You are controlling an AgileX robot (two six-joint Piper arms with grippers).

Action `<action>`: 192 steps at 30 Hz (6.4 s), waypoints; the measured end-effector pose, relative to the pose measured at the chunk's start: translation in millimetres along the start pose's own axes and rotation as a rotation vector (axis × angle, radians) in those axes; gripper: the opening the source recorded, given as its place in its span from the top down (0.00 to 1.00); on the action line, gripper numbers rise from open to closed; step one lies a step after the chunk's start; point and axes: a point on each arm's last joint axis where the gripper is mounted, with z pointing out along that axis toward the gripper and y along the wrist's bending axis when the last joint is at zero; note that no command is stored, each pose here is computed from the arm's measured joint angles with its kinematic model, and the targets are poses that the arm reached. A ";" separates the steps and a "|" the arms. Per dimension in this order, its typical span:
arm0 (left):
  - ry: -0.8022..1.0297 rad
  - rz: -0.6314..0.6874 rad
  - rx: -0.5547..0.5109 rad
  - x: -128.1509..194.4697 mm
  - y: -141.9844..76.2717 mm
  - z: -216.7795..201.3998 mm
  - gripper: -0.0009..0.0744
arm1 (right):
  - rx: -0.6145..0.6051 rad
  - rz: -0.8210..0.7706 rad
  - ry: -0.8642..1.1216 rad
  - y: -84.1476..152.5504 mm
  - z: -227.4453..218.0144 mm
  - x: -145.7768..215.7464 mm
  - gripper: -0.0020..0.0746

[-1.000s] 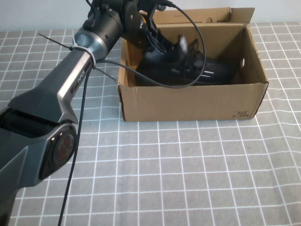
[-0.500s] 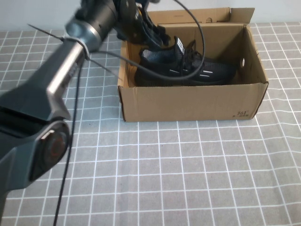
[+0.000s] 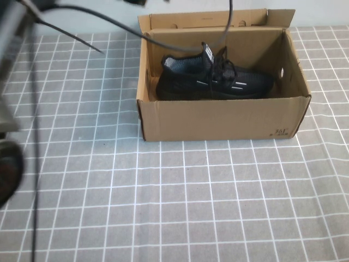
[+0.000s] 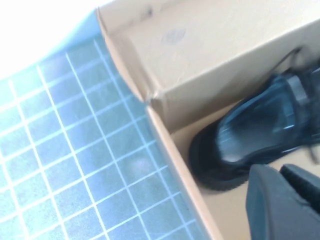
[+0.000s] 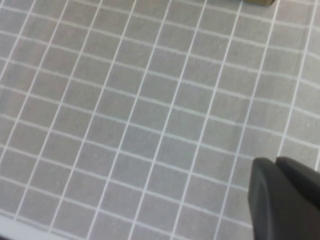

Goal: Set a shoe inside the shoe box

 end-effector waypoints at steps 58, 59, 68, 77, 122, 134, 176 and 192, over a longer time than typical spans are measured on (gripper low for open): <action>-0.496 -0.100 0.055 416.8 -69.4 -93.8 0.99 | -0.535 0.025 -0.602 -10.8 -1.5 107.9 0.99; -0.487 -0.100 0.055 417.6 -69.5 -93.4 0.99 | -0.543 0.031 -0.599 -10.3 -1.6 108.1 0.99; -0.462 -0.101 0.056 419.6 -69.6 -92.4 0.99 | -0.557 0.043 -0.562 -8.9 2.5 110.9 0.99; -0.462 -0.101 0.056 419.6 -69.6 -92.4 0.99 | -0.493 -0.005 -0.568 -12.5 5.8 111.2 0.99; -0.439 -0.101 0.056 421.5 -69.7 -91.5 0.99 | 0.139 -0.013 -0.659 -58.1 118.9 167.0 0.99; -0.439 -0.101 0.056 421.5 -69.7 -91.5 0.99 | 0.112 0.016 -0.643 -56.7 120.1 168.3 0.99; -0.761 -0.371 -0.298 434.8 -46.1 -134.6 0.99 | 0.110 0.019 -0.642 -56.6 120.2 168.4 0.99; -0.420 -0.355 -0.266 458.9 -52.5 -117.1 0.99 | 0.109 0.019 -0.639 -56.5 120.4 168.7 0.99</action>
